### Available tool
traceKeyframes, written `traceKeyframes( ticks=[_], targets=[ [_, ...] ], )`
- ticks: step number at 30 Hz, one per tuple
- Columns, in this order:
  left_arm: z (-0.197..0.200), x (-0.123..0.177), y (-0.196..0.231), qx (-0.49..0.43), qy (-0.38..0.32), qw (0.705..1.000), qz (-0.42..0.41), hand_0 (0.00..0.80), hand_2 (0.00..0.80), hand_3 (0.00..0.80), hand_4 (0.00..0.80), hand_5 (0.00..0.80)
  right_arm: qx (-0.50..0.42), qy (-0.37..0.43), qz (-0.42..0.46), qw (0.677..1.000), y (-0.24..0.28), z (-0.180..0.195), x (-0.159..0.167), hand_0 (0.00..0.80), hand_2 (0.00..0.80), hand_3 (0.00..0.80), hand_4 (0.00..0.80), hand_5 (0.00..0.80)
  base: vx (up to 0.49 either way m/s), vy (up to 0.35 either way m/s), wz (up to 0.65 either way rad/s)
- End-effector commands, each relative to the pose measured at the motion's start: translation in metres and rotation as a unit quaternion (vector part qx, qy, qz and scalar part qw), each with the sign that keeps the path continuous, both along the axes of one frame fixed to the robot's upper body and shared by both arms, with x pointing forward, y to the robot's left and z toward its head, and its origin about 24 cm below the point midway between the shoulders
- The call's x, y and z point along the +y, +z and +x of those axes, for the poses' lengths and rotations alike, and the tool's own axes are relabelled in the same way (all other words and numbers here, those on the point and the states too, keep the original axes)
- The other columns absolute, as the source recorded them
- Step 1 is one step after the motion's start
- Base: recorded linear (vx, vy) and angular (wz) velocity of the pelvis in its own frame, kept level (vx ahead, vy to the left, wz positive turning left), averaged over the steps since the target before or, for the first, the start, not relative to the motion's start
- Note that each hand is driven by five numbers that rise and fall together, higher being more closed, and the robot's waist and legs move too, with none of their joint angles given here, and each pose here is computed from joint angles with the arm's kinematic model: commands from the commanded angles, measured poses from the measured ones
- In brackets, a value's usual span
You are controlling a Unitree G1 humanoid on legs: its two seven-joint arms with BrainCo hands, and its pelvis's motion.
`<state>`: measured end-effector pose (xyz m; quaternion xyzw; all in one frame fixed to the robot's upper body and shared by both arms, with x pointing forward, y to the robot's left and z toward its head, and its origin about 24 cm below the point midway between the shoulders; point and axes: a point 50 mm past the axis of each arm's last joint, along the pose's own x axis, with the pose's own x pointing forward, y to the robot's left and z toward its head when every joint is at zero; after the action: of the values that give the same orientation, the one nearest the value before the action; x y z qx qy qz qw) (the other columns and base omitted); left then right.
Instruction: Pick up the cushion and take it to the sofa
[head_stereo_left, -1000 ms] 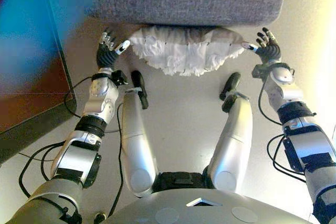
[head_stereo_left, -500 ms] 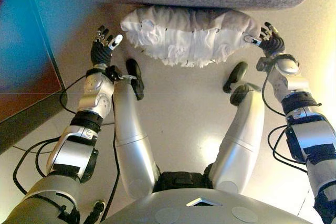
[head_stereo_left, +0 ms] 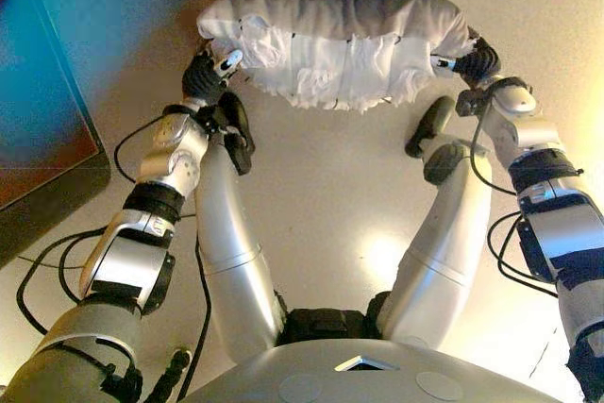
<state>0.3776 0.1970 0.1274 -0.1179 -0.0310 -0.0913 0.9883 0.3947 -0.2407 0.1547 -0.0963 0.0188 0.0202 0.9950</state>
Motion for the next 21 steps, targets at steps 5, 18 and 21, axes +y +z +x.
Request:
traceKeyframes(
  ticks=[5, 18, 21],
  targets=[
    [0.010, -0.018, 0.018, -0.015, -0.034, 0.999, 0.018, 0.000, 0.000, 0.000, 0.000, 0.000, -0.017, 0.045, -0.021, 0.999, 0.008, 0.004, 0.024, 0.000, 0.000, 0.000, 0.000, 0.000, 0.000, 0.000, 0.00],
    [0.014, -0.035, 0.041, -0.067, -0.053, 0.996, 0.025, 0.800, 0.800, 0.800, 0.800, 0.800, -0.064, 0.056, 0.052, 0.995, 0.018, 0.005, 0.054, 0.800, 0.800, 0.800, 0.800, 0.800, 0.000, 0.000, 0.00],
    [0.012, -0.034, 0.039, -0.073, -0.051, 0.996, 0.021, 0.800, 0.800, 0.800, 0.800, 0.800, -0.068, 0.059, 0.064, 0.994, 0.017, 0.003, 0.055, 0.800, 0.800, 0.800, 0.800, 0.800, 0.000, 0.000, 0.00]
  ],
)
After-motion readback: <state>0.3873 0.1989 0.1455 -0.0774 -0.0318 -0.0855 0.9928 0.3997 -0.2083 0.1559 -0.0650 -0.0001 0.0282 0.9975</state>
